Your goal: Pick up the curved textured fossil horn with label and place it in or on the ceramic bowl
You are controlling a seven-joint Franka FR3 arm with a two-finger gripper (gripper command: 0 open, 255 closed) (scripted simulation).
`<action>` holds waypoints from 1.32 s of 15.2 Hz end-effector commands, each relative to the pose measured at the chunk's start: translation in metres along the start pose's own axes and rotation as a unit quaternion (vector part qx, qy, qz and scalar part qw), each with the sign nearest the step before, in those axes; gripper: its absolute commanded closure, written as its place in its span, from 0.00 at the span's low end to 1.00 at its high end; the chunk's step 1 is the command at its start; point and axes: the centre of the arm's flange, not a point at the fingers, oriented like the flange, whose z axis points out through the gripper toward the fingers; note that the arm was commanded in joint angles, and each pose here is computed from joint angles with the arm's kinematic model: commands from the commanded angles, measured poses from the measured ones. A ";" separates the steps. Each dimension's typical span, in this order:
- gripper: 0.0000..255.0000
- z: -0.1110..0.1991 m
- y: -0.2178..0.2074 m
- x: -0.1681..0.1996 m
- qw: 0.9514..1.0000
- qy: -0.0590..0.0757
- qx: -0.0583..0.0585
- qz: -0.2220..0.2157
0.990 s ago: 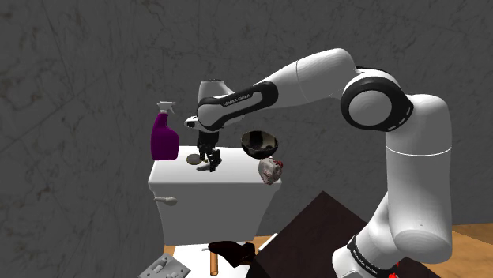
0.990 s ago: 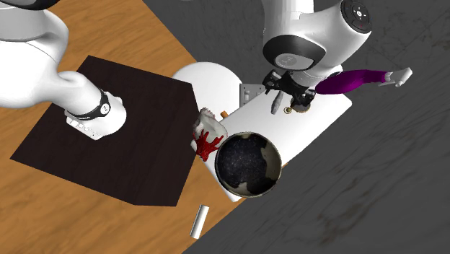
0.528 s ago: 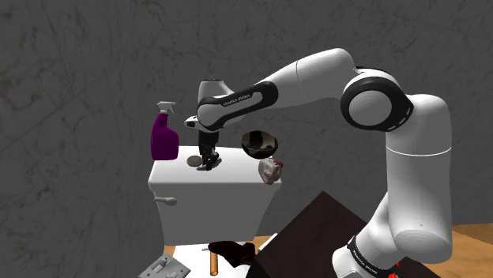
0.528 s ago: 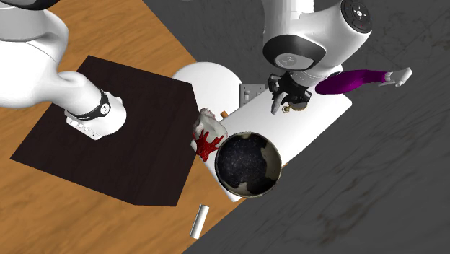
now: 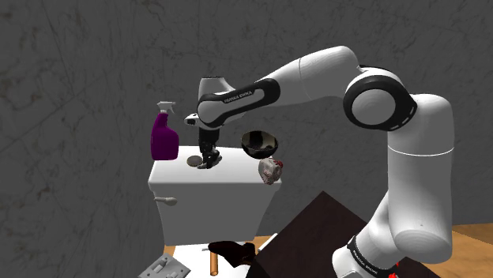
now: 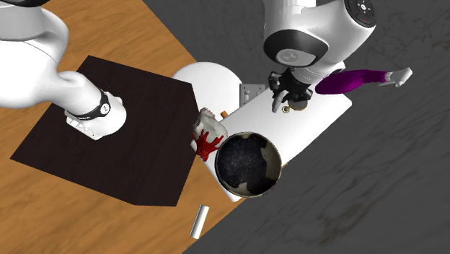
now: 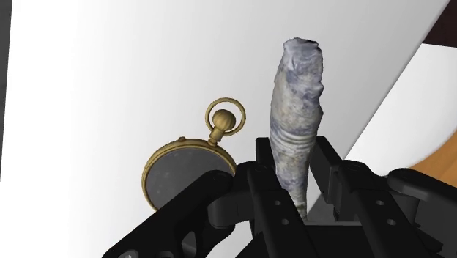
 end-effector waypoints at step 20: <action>1.00 -0.108 -0.017 0.008 1.000 0.000 0.000 0.000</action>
